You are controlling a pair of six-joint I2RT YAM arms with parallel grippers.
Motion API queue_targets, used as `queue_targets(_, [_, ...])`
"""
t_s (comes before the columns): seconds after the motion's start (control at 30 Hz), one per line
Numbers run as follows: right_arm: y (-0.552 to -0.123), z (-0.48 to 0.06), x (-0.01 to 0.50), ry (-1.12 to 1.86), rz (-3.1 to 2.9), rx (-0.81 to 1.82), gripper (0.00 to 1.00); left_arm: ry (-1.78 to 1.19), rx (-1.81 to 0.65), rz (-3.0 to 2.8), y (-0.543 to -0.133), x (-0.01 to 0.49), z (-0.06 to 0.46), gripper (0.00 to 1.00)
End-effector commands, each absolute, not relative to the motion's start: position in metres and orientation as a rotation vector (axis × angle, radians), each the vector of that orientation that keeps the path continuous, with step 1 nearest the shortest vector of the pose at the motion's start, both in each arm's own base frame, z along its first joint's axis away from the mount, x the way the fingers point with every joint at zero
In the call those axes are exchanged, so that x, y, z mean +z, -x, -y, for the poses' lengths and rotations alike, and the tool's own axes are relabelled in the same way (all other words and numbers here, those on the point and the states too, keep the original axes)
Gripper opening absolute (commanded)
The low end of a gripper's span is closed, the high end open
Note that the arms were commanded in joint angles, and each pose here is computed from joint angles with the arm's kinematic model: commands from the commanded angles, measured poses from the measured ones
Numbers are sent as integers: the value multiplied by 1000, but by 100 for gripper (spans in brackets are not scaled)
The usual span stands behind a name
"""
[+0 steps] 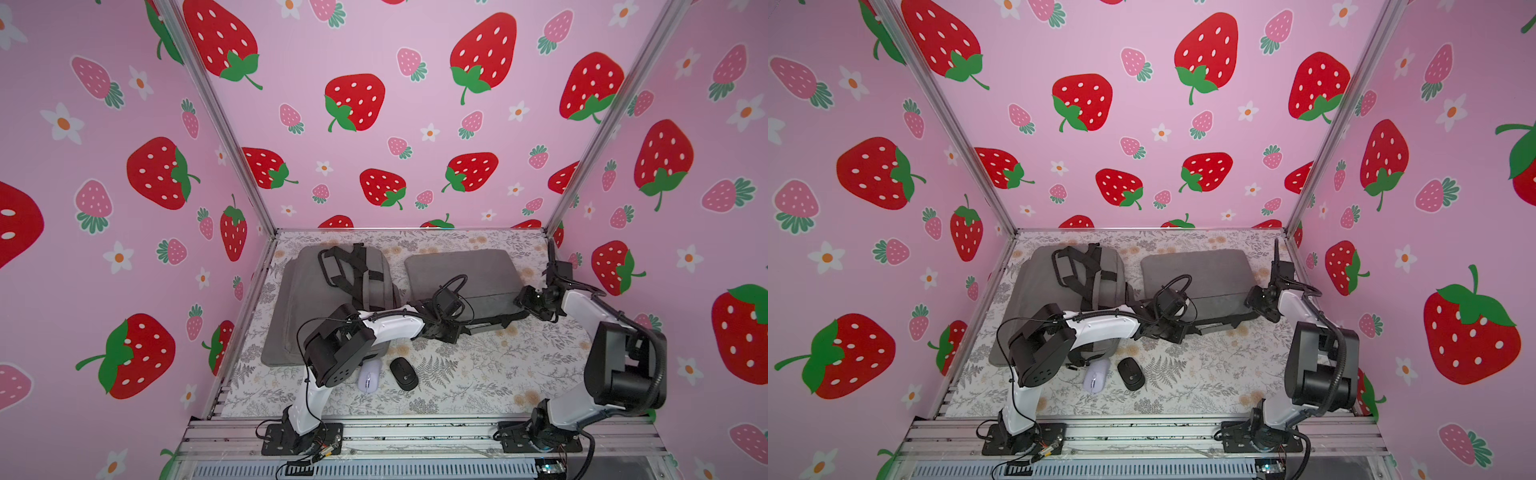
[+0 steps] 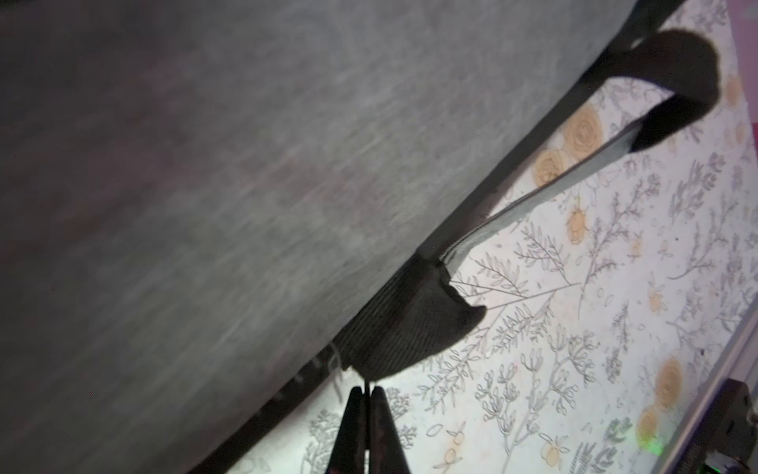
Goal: Put the mouse into the laptop bag
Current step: Zip the zipper on the zippered laptop bag.
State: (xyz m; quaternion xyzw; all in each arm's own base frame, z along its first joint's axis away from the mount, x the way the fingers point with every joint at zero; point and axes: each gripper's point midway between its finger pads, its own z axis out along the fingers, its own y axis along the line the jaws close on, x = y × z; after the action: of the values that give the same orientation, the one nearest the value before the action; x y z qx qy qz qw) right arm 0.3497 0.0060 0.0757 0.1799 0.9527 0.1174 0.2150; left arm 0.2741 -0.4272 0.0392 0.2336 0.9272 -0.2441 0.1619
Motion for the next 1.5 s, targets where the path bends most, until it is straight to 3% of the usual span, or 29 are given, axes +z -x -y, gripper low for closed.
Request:
queue_targets(0.0, [-308, -1, 79, -512, -2672, 257, 69, -738, -758, -2672, -257, 44, 444, 0])
queue_targets(0.07, [-292, -10, 84, -509, -2666, 305, 78, -750, -770, -2670, -256, 45, 448, 0])
queue_targets(0.13, [-278, -23, 85, -506, -2656, 375, 81, -755, -770, -2667, -256, 47, 450, 0])
queue_targets(0.37, [-269, -83, 78, -509, -2602, 718, 80, -769, -788, -2646, -255, 58, 456, 0])
queue_targets(0.73, [-305, -150, 58, -421, -2592, 894, 78, -815, -819, -2620, -241, 69, 472, 0])
queue_targets(0.83, [-313, -153, 48, -436, -2591, 898, 67, -826, -845, -2619, -235, 71, 476, 0])
queue_targets(0.93, [-319, -140, 43, -466, -2595, 845, 22, -824, -862, -2621, -231, 72, 474, 0])
queue_targets(1.03, [-329, -113, 47, -526, -2572, 830, 3, -810, -860, -2638, -226, 65, 466, 0])
queue_targets(1.23, [-359, -56, 59, -553, -2580, 807, 0, -762, -784, -2686, -217, 49, 435, 0])
queue_targets(1.47, [-374, -36, 54, -562, -2622, 926, 0, -755, -627, -2736, -214, 25, 400, 0])
